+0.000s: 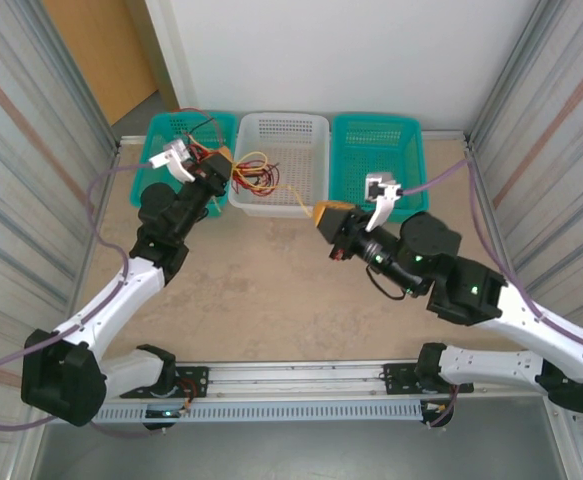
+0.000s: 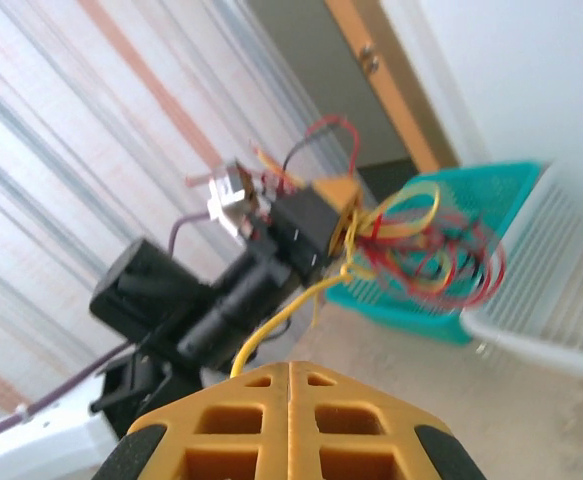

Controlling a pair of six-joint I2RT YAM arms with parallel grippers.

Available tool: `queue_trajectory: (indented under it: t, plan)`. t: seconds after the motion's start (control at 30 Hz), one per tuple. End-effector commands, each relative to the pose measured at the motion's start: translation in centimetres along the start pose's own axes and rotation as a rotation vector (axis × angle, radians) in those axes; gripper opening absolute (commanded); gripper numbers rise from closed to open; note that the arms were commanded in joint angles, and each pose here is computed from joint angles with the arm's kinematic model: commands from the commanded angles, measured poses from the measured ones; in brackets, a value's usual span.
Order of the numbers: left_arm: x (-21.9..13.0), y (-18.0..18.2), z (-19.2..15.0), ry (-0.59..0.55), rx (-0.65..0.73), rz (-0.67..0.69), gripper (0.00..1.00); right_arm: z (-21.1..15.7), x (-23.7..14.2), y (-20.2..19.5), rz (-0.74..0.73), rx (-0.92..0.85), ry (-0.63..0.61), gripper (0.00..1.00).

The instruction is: Untangle the cables

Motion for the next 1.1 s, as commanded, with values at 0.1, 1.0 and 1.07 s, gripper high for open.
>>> queue_trajectory:
  t: [0.1, 1.0, 1.07]
  plan:
    - [-2.0, -1.8, -4.6, 0.258, 0.065, -0.134, 0.0, 6.1, -1.1, -2.9, -0.059, -0.117, -0.063, 0.0]
    - [-5.9, -23.1, 2.1, 0.295, -0.412, -0.883, 0.0, -3.1, 11.0, -29.5, -0.291, 0.4, 0.166, 0.0]
    - [-5.7, -25.6, 2.5, 0.246, -0.425, -0.95, 0.0, -6.5, 12.0, -28.2, -0.277, 0.407, 0.206, 0.0]
Point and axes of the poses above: each hand's point on the last joint's axis, 136 mm out from that joint toward the fingers, its own x axis out along the fingers, its own y axis along the line the jaws close on, z = x × y, the point moved 3 cm from there along -x, back along the fingers, and after that the axes turned 13 degrees about -x, right-handed, at the moved point
